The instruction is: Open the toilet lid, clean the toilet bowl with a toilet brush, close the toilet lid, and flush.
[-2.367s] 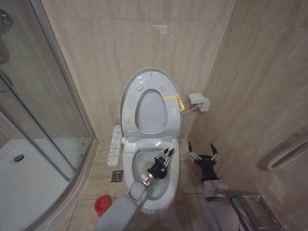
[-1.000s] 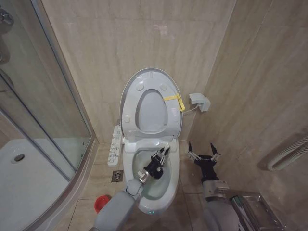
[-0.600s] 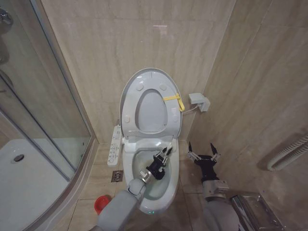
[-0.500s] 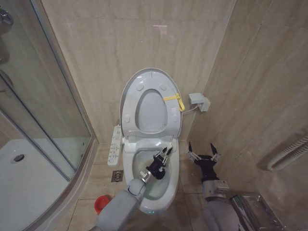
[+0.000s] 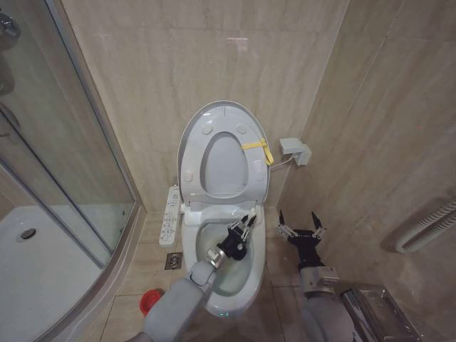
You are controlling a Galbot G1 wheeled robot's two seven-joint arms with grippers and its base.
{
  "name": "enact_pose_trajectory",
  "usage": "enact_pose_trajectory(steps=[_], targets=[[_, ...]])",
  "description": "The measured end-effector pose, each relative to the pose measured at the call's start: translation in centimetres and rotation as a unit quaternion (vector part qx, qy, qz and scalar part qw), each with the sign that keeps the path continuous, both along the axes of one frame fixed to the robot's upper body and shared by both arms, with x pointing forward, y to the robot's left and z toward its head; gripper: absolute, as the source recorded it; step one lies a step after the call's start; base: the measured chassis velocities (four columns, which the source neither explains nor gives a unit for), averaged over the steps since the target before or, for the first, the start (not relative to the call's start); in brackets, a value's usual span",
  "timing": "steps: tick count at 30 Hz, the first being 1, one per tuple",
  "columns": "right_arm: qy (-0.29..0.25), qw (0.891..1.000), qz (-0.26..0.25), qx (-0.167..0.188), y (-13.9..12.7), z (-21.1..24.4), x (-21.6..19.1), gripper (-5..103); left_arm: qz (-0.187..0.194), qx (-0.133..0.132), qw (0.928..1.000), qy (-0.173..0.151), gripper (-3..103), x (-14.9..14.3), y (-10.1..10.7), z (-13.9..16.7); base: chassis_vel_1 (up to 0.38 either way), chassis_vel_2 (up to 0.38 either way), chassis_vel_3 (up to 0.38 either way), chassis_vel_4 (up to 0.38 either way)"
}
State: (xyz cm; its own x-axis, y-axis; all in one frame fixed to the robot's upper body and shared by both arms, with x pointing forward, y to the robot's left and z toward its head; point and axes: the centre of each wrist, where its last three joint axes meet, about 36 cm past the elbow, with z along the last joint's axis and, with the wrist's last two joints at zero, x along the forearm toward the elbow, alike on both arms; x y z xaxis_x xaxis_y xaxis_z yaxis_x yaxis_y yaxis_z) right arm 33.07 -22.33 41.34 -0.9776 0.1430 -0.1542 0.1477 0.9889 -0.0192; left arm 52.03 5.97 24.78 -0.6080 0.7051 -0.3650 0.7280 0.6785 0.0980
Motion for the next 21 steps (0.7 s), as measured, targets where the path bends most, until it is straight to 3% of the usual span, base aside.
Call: enact_pose_trajectory(steps=[4,6,14,21], targets=[[0.0,1.0,0.0,0.0,0.0,0.0,0.0,100,0.002,0.016,0.9998,0.011,19,-0.1,0.2,-1.2,0.0,0.0,0.0,0.0],[0.0,1.0,0.0,0.0,0.0,0.0,0.0,100,0.013,0.036,0.9991,0.016,19,0.3,0.9,-2.3,0.0,0.0,0.0,0.0],[0.0,1.0,0.0,0.0,0.0,0.0,0.0,100,0.006,0.013,0.9999,-0.008,19,0.9,0.0,-0.2,0.0,0.0,0.0,0.0],[0.0,1.0,0.0,0.0,0.0,0.0,0.0,100,0.0,0.04,0.999,0.018,19,0.8,0.8,-2.3,0.0,0.0,0.0,0.0]])
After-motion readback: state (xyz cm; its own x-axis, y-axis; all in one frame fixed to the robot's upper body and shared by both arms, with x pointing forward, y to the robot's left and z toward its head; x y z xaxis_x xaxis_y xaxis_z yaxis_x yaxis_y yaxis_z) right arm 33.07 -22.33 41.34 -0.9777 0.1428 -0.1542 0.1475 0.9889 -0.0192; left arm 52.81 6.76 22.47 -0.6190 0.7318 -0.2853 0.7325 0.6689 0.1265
